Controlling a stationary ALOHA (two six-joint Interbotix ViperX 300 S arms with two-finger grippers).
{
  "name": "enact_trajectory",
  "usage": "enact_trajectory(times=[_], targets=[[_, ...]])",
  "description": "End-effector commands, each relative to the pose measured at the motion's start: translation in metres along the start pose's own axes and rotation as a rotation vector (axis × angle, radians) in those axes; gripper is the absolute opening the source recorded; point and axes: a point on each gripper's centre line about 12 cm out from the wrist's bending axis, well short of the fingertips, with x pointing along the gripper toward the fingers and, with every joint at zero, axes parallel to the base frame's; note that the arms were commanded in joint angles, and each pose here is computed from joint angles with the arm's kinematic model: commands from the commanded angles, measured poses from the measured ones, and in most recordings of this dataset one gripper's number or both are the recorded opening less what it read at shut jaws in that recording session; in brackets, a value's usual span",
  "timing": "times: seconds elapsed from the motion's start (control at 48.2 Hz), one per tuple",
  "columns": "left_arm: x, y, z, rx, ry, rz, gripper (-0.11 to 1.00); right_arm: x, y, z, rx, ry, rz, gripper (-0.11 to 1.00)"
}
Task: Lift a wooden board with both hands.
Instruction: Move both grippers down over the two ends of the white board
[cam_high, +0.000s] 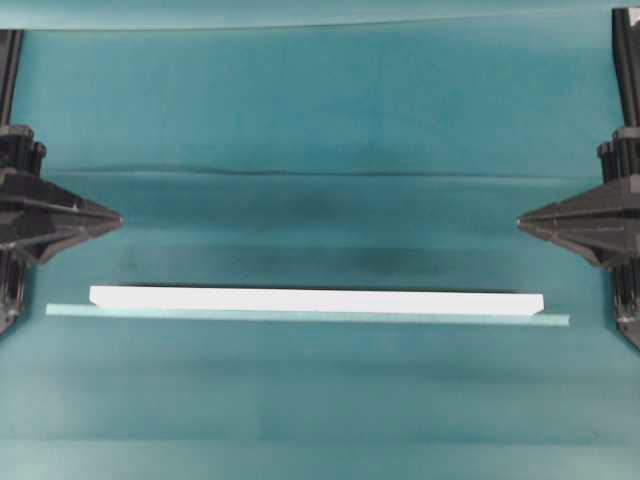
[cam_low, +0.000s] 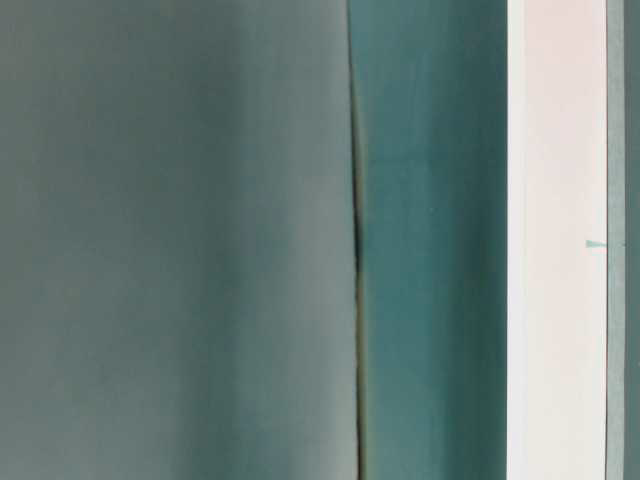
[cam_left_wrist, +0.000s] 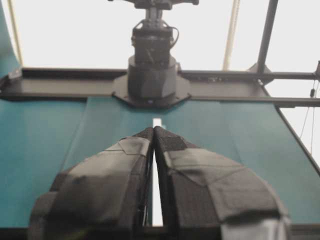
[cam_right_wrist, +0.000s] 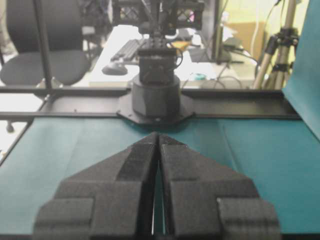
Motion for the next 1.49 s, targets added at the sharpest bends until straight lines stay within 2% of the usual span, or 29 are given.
enact_trajectory(times=[0.0, 0.062, 0.104, 0.124, 0.166, 0.228, 0.352, 0.394, 0.477, 0.518, 0.642, 0.953, 1.098, 1.244, 1.306, 1.472], targets=[[0.027, -0.004, 0.006, -0.081, 0.037, -0.015, 0.14, 0.005, -0.002, 0.003, 0.053, -0.005, -0.015, 0.1], [0.043, -0.004, 0.009, -0.135, 0.059, -0.014, 0.2, 0.009, -0.007, 0.002, 0.2, 0.015, -0.054, 0.13], [0.053, -0.004, 0.009, -0.164, 0.081, -0.013, 0.27, 0.011, -0.009, 0.0, 0.28, 0.032, -0.073, 0.07], [0.057, -0.004, 0.009, -0.175, 0.095, -0.011, 0.26, 0.011, -0.008, -0.003, 0.31, 0.045, -0.075, 0.04], [0.063, -0.004, 0.009, -0.194, 0.124, -0.005, 0.19, 0.011, -0.006, -0.006, 0.328, 0.072, -0.066, 0.0], [0.069, -0.002, 0.013, -0.198, 0.162, 0.006, 0.08, 0.009, -0.001, -0.009, 0.332, 0.114, -0.045, 0.0], [0.072, 0.0, 0.02, -0.194, 0.238, 0.025, 0.0, 0.005, 0.001, -0.01, 0.355, 0.175, -0.035, 0.0], [0.072, 0.001, 0.022, -0.195, 0.27, 0.032, 0.0, 0.004, 0.002, -0.009, 0.385, 0.201, -0.036, 0.0], [0.072, 0.003, 0.026, -0.194, 0.349, 0.048, 0.0, 0.004, 0.001, -0.008, 0.496, 0.266, -0.056, 0.0], [0.073, 0.004, 0.028, -0.193, 0.384, 0.054, 0.0, 0.004, -0.001, -0.009, 0.515, 0.31, -0.072, 0.0], [0.072, 0.004, 0.031, -0.192, 0.475, 0.064, 0.0, 0.001, -0.001, -0.012, 0.495, 0.467, -0.084, 0.0], [0.09, 0.004, 0.011, -0.183, 0.766, 0.095, 0.0, 0.018, -0.005, -0.009, 0.431, 0.829, -0.122, 0.0], [0.094, 0.004, 0.007, -0.138, 0.896, 0.088, 0.0, 0.036, -0.007, -0.016, 0.384, 1.027, -0.127, 0.0], [0.1, 0.004, 0.007, -0.068, 0.977, 0.06, 0.0, 0.053, -0.006, -0.028, 0.298, 1.178, -0.092, 0.0], [0.103, 0.006, 0.005, -0.053, 1.001, 0.056, 0.0, 0.061, -0.006, -0.033, 0.266, 1.229, -0.071, 0.0], [0.109, 0.015, -0.002, -0.047, 1.043, 0.078, 0.0, 0.084, -0.006, -0.037, 0.162, 1.278, 0.009, 0.0]])
